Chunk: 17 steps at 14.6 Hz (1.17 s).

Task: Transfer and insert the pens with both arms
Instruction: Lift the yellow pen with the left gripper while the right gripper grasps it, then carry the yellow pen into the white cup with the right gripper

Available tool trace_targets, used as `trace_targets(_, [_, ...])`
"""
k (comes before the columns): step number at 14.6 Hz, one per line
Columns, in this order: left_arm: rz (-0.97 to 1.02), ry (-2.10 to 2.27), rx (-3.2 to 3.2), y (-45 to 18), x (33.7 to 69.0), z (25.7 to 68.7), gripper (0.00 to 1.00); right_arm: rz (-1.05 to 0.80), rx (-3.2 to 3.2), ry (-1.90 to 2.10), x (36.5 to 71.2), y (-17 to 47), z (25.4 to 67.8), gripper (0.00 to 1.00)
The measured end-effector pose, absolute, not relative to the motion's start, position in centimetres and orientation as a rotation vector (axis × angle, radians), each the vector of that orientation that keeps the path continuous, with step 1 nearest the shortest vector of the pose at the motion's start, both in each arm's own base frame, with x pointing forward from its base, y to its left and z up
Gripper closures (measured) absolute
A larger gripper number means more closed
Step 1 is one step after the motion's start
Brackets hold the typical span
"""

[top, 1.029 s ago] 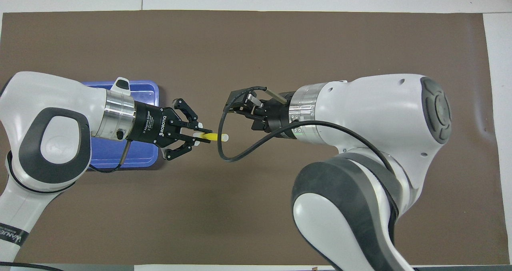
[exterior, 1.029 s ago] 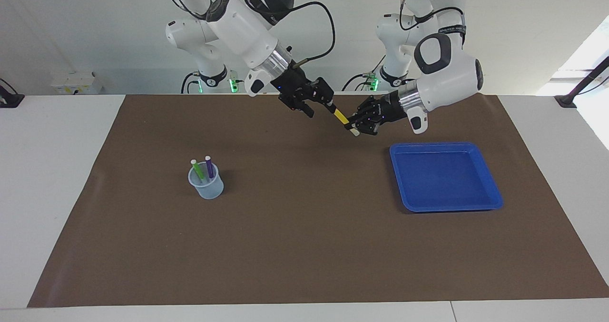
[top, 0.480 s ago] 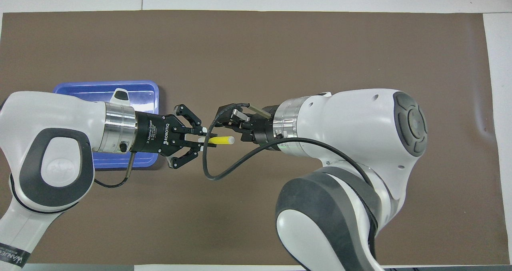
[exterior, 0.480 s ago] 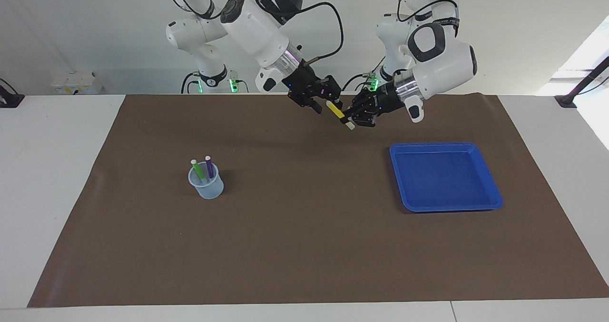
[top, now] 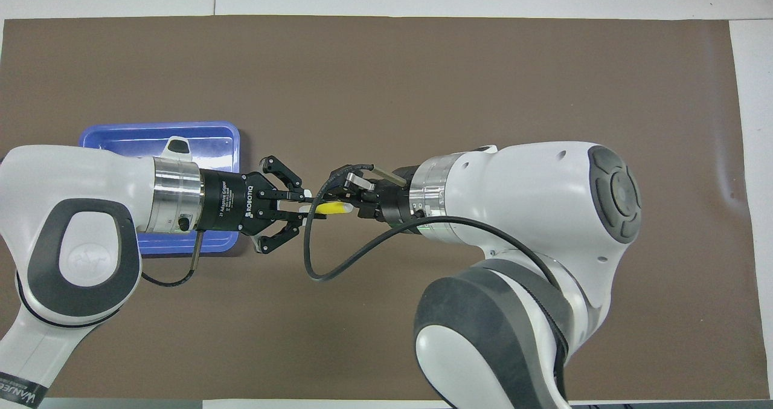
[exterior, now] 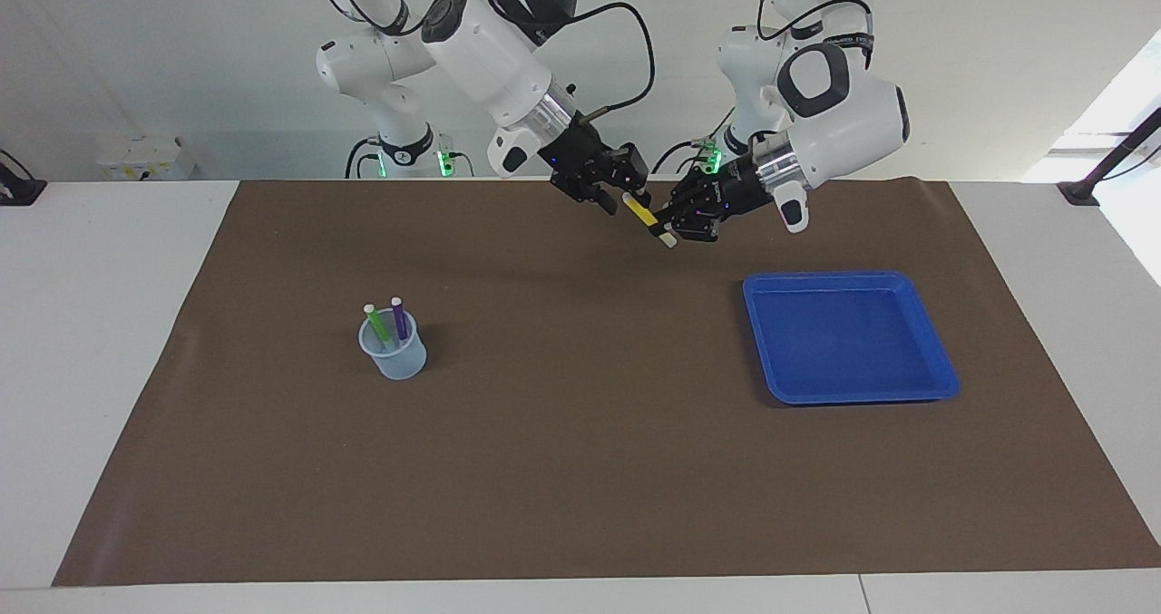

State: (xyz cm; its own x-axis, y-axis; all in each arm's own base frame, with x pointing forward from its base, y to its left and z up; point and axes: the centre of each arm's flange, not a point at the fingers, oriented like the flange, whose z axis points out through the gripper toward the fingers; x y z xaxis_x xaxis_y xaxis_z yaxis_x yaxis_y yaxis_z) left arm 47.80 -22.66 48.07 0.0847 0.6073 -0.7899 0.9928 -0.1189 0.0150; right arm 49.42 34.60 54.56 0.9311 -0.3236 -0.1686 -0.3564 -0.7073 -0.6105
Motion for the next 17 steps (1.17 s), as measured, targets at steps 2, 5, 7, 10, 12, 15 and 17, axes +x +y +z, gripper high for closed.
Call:
trace_targets(2, [-0.862,1.577,1.788,-22.6,47.8,48.2,0.83,0.065,-2.410,0.478,49.4,34.7,54.6,0.39])
trace_targets(5, [-0.862,1.580,1.785,-22.6,47.8,48.3,0.83,0.073,-2.415,0.457,48.7,35.5,54.6,0.62])
trace_targets(7, [-0.861,1.582,1.782,-22.6,47.8,48.3,0.83,0.073,-2.419,0.454,48.7,35.6,54.5,0.82])
trace_targets(10, [-0.860,1.582,1.782,-22.6,47.8,48.3,0.83,0.073,-2.419,0.453,48.6,35.5,54.5,0.82])
trace_targets(12, [-0.859,1.582,1.782,-22.6,47.8,48.3,0.83,0.073,-2.419,0.454,48.6,35.5,54.5,0.82])
trace_targets(15, [-0.836,1.579,1.778,-22.8,47.8,48.6,0.68,0.067,-2.424,0.454,48.8,35.3,54.5,0.82])
trace_targets(17, [-0.818,1.570,1.777,-23.1,47.6,49.1,0.44,0.035,-2.489,0.418,49.0,34.7,54.3,0.82])
